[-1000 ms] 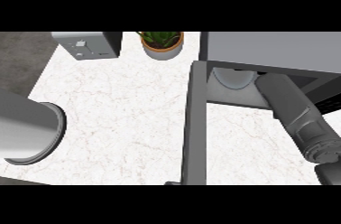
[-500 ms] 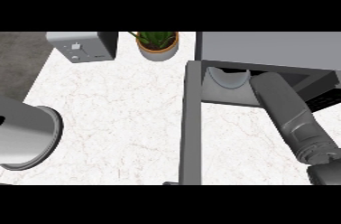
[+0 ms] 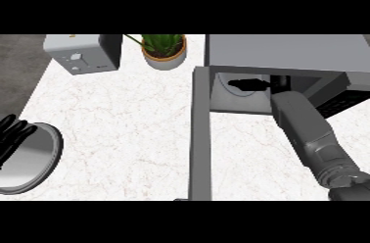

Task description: Pick up the milk, place it into the microwave and close the microwave

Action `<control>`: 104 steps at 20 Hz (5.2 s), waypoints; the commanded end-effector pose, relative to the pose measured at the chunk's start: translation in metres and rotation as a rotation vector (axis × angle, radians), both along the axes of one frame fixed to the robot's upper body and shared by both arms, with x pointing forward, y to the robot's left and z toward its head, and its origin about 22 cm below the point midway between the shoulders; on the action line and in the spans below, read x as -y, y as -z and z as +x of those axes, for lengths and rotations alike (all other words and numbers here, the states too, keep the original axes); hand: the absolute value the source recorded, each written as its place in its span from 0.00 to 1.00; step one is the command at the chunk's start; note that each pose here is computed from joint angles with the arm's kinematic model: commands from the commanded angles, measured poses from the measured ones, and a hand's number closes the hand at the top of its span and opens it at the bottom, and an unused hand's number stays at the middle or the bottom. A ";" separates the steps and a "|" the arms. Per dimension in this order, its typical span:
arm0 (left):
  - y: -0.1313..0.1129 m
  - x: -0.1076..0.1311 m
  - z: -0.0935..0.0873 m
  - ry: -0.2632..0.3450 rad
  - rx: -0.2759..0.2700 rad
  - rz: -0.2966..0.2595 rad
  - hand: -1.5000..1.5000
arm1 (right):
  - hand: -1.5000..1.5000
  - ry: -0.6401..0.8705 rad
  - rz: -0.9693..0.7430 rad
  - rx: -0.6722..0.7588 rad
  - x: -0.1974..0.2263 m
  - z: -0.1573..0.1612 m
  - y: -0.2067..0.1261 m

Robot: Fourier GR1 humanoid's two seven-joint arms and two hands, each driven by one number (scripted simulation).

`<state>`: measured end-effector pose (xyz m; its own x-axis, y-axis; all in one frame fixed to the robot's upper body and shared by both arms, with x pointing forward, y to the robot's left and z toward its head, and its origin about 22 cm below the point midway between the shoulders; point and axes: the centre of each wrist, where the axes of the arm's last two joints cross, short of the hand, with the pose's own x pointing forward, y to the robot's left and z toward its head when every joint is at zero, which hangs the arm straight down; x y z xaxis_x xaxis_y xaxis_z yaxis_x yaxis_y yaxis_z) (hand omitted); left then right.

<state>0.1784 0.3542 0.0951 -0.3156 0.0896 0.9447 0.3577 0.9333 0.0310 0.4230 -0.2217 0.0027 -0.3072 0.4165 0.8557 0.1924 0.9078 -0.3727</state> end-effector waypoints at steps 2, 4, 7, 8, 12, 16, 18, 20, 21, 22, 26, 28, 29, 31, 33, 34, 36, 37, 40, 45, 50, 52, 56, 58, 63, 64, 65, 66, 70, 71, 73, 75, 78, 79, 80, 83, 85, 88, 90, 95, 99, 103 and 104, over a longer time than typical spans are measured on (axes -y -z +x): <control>-0.003 0.028 0.010 0.054 -0.015 -0.023 1.00 | 0.00 -0.088 0.156 -0.039 0.004 -0.021 0.034; 0.006 0.032 0.016 0.092 -0.015 -0.032 1.00 | 0.00 -0.119 0.211 -0.052 -0.010 -0.023 0.037; 0.000 0.026 0.017 0.086 -0.045 -0.010 1.00 | 0.00 -0.160 0.285 -0.075 -0.009 -0.045 0.066; -0.007 0.037 0.006 0.088 -0.049 -0.021 1.00 | 0.00 -0.174 0.289 -0.077 -0.003 -0.048 0.068; -0.001 0.050 0.006 0.128 -0.083 -0.012 1.00 | 0.00 -0.188 0.328 -0.073 0.003 -0.068 0.088; -0.003 0.077 0.029 0.152 -0.100 -0.015 1.00 | 0.00 -0.199 0.333 -0.072 0.020 -0.092 0.105; -0.001 0.070 0.017 0.178 -0.097 0.007 1.00 | 0.00 -0.182 0.324 -0.085 0.000 -0.098 0.105; 0.006 0.105 0.019 0.228 -0.068 0.040 1.00 | 0.00 -0.187 0.311 -0.097 0.003 -0.113 0.116; -0.007 0.091 0.027 0.215 -0.078 0.065 1.00 | 0.00 -0.195 0.333 -0.103 0.015 -0.122 0.117; 0.002 0.100 0.026 0.226 -0.089 0.064 1.00 | 0.00 -0.189 0.352 -0.100 0.010 -0.117 0.106; 0.000 0.130 0.033 0.243 -0.047 0.085 1.00 | 0.00 -0.148 0.325 -0.096 0.030 -0.180 0.136; 0.001 0.139 0.053 0.256 -0.049 0.123 1.00 | 0.00 -0.138 0.328 -0.084 0.055 -0.180 0.116; -0.004 0.146 0.060 0.298 -0.043 0.140 1.00 | 0.00 -0.138 0.332 -0.109 0.044 -0.189 0.116; 0.008 0.168 0.065 0.320 -0.021 0.185 1.00 | 0.00 -0.151 0.320 -0.096 0.057 -0.201 0.109; 0.010 0.194 0.073 0.363 -0.049 0.204 1.00 | 0.00 -0.141 0.320 -0.078 0.060 -0.226 0.112; 0.021 0.206 0.066 0.363 -0.044 0.203 1.00 | 0.00 -0.156 0.323 -0.091 0.065 -0.229 0.102; 0.038 0.206 0.071 0.429 -0.076 0.256 1.00 | 0.00 -0.149 0.317 -0.057 0.070 -0.247 0.092; 0.040 0.219 0.085 0.419 -0.075 0.305 1.00 | 0.00 -0.151 0.305 -0.057 0.091 -0.262 0.098; 0.086 0.244 0.076 0.417 -0.095 0.357 1.00 | 0.00 -0.175 0.287 -0.044 0.087 -0.263 0.088; 0.125 0.261 0.080 0.390 -0.068 0.385 1.00 | 0.00 -0.244 0.267 -0.012 0.088 -0.292 0.057; 0.144 0.287 0.090 0.302 -0.008 0.346 1.00 | 0.00 -0.313 0.321 0.070 0.085 -0.280 0.029; 0.155 0.289 0.084 0.291 -0.013 0.306 1.00 | 0.00 -0.336 0.328 0.069 0.083 -0.286 0.013; 0.141 0.316 0.089 0.287 -0.028 0.324 1.00 | 0.00 -0.375 0.343 0.072 0.090 -0.289 -0.006; 0.164 0.309 0.079 0.295 -0.051 0.315 1.00 | 0.00 -0.407 0.315 0.083 0.096 -0.281 -0.019; 0.143 0.328 0.083 0.296 -0.044 0.250 1.00 | 0.00 -0.457 0.326 0.086 0.088 -0.282 -0.032; 0.142 0.331 0.079 0.285 -0.020 0.247 1.00 | 0.00 -0.464 0.320 0.102 0.091 -0.276 -0.037; 0.143 0.326 0.088 0.268 -0.023 0.209 1.00 | 0.00 -0.479 0.319 0.093 0.089 -0.277 -0.044; 0.143 0.329 0.081 0.254 -0.032 0.191 1.00 | 0.00 -0.516 0.339 0.085 0.084 -0.278 -0.041; 0.120 0.341 0.090 0.192 -0.003 0.146 1.00 | 0.00 -0.529 0.301 0.087 0.091 -0.277 -0.058; 0.122 0.340 0.091 0.155 -0.011 0.126 1.00 | 0.00 -0.530 0.284 0.081 0.088 -0.276 -0.061; 0.112 0.341 0.103 0.102 -0.001 0.109 1.00 | 0.00 -0.544 0.253 0.080 0.099 -0.276 -0.069; 0.105 0.343 0.106 0.029 -0.011 0.073 1.00 | 0.00 -0.561 0.240 0.101 0.095 -0.274 -0.076; 0.102 0.343 0.114 -0.034 -0.025 0.076 1.00 | 0.00 -0.540 0.226 0.101 0.103 -0.273 -0.080; 0.094 0.347 0.117 -0.037 -0.034 0.078 1.00 | 0.00 -0.554 0.210 0.129 0.102 -0.266 -0.093; 0.095 0.347 0.119 -0.045 -0.037 0.075 0.00 | 0.00 -0.553 0.221 0.132 0.102 -0.265 -0.089; 0.082 0.350 0.132 -0.101 -0.046 0.076 0.00 | 0.00 -0.556 0.179 0.146 0.106 -0.261 -0.102; 0.088 0.347 0.132 -0.138 -0.074 0.085 0.00 | 0.00 -0.542 0.107 0.180 0.113 -0.257 -0.112; 0.082 0.347 0.140 -0.198 -0.111 0.070 0.00 | 1.00 -0.445 -0.167 0.254 0.132 -0.252 -0.148; 0.078 0.346 0.142 -0.204 -0.113 0.017 0.00 | 1.00 -0.433 -0.202 0.290 0.134 -0.250 -0.157; 0.065 0.350 0.150 -0.243 -0.109 -0.020 0.00 | 1.00 -0.428 -0.245 0.304 0.132 -0.242 -0.166; 0.065 0.350 0.151 -0.267 -0.121 -0.030 0.00 | 1.00 -0.409 -0.269 0.305 0.137 -0.236 -0.169; 0.060 0.352 0.155 -0.267 -0.106 -0.044 0.00 | 1.00 -0.410 -0.285 0.311 0.136 -0.233 -0.174; 0.067 0.350 0.153 -0.274 -0.124 -0.042 0.00 | 1.00 -0.403 -0.285 0.324 0.138 -0.231 -0.177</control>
<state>0.3103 0.0015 0.0148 -0.2125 0.0600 0.9753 0.1734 0.9846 -0.0228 0.1880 -0.3584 0.1730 -0.7076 0.3988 0.5833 -0.0207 0.8135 -0.5813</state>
